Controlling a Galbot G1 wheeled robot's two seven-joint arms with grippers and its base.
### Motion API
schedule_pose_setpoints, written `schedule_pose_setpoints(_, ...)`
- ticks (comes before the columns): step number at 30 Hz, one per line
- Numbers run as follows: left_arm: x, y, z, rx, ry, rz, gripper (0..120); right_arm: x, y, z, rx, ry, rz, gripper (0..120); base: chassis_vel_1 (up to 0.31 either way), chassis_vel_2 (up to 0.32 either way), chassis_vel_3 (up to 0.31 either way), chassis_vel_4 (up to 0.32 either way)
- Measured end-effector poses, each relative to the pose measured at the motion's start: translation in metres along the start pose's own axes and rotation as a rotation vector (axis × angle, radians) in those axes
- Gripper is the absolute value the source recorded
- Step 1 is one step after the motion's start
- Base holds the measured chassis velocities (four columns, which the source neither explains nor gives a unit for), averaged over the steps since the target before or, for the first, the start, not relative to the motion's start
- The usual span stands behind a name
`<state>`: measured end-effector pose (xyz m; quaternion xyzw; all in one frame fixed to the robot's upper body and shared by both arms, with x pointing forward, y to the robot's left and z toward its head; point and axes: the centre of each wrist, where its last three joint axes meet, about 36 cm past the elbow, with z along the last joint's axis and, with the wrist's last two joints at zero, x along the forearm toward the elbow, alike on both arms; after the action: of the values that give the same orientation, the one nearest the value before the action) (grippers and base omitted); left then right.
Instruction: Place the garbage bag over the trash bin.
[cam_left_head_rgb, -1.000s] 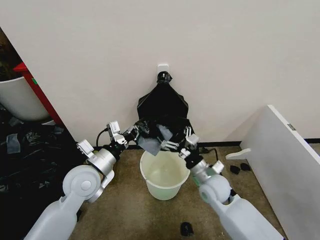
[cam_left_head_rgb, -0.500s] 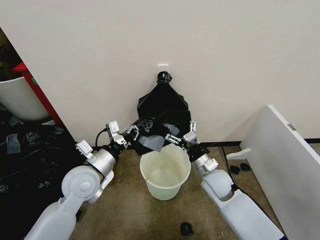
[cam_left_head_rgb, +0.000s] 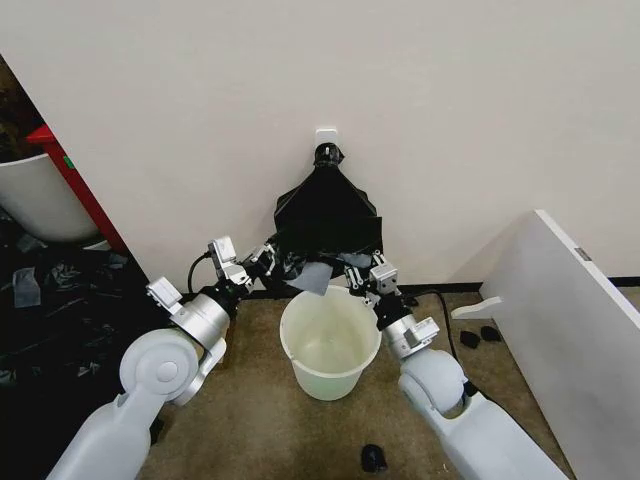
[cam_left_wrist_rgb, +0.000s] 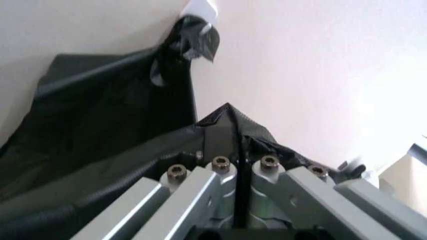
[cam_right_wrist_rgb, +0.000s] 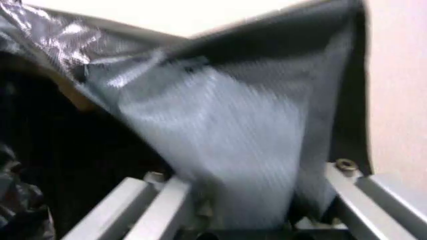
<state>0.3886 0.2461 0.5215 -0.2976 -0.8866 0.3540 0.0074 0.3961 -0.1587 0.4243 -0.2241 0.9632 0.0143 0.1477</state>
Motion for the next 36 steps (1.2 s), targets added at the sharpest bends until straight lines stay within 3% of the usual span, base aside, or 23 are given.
schedule_pose_setpoints(2,-0.002,0.0,-0.003,0.001,-0.029,0.005,0,0.004,-0.004,0.001,0.01,0.019,0.002,0,0.0,0.0,0.0,0.0)
schedule_pose_setpoints(8,-0.008,0.004,-0.013,0.018,-0.097,0.006,0,0.019,-0.016,0.008,0.1,0.037,-0.054,0,0.0,0.0,0.0,0.0)
schedule_pose_setpoints(13,-0.013,0.014,-0.02,0.018,-0.134,-0.016,0,0.04,-0.029,0.021,0.169,0.022,-0.196,0,0.0,0.0,0.0,0.0)
schedule_pose_setpoints(17,-0.016,0.025,-0.023,0.021,-0.151,-0.049,0,0.061,-0.06,0.038,0.245,-0.03,-0.434,0,0.0,0.0,0.0,0.0)
schedule_pose_setpoints(21,-0.017,0.03,-0.023,0.022,-0.152,-0.064,0,0.069,-0.081,0.043,0.293,-0.043,-0.534,0,0.0,0.0,0.0,0.0)
schedule_pose_setpoints(23,-0.016,0.035,-0.023,0.022,-0.15,-0.082,0,0.075,-0.109,0.045,0.359,-0.036,-0.626,0,0.0,0.0,0.0,0.0)
schedule_pose_setpoints(36,-0.013,0.045,-0.028,0.006,-0.155,-0.116,0,0.088,-0.166,0.038,0.465,0.024,-0.806,0,0.0,0.0,0.0,0.0)
